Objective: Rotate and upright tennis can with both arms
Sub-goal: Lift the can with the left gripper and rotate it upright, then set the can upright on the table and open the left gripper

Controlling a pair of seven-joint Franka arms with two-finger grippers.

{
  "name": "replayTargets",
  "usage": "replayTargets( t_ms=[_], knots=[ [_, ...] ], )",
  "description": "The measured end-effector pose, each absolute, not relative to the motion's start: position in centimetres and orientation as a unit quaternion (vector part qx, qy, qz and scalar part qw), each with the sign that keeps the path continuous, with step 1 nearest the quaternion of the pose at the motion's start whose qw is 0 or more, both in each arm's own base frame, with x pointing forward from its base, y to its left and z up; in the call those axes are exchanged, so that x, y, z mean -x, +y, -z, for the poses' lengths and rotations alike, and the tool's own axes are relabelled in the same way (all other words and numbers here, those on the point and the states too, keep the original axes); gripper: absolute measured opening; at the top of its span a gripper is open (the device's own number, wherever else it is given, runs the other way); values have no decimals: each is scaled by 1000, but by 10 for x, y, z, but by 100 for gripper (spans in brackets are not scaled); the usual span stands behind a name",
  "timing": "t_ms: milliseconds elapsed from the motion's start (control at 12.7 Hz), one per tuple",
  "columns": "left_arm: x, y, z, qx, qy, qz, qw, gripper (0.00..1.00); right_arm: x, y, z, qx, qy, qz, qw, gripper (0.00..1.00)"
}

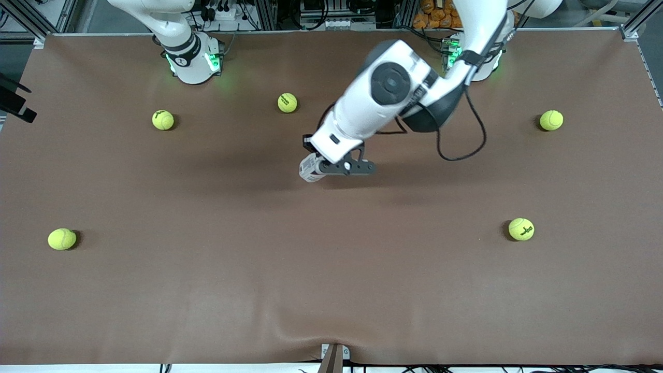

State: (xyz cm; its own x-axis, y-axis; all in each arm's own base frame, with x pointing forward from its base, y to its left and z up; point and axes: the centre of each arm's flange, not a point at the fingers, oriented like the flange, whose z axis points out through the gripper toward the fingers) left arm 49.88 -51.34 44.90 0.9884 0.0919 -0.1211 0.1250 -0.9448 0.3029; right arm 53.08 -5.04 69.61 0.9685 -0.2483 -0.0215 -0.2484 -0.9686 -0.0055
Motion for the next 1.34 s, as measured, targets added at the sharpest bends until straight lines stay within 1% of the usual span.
replayTargets(
  t_ms=[236,393,707,786,865,1022,1336],
  knots=[
    [-476,-536,-432,-994,70,2,87,4,-532,-33,-696,994,108,-10,-9,100],
    [-466,-548,-409,-996,69,-7,59,4,-533,-33,-696,995,94,-10,-10,100],
    [-467,-552,-365,-998,62,1,31,4,-533,-35,-696,997,73,-10,-9,100],
    [-469,-551,-360,-998,64,2,29,7,-533,-35,-696,998,61,-10,-9,100],
    [-471,-550,-358,-997,65,2,29,7,-533,-36,-695,999,43,-10,-9,100],
    [-475,-550,-361,-997,67,-3,35,23,-533,-38,-695,1000,16,-12,-9,100],
    [-483,-550,-387,-996,72,-20,55,68,-534,-39,-693,1000,11,-12,3,100]
  ],
)
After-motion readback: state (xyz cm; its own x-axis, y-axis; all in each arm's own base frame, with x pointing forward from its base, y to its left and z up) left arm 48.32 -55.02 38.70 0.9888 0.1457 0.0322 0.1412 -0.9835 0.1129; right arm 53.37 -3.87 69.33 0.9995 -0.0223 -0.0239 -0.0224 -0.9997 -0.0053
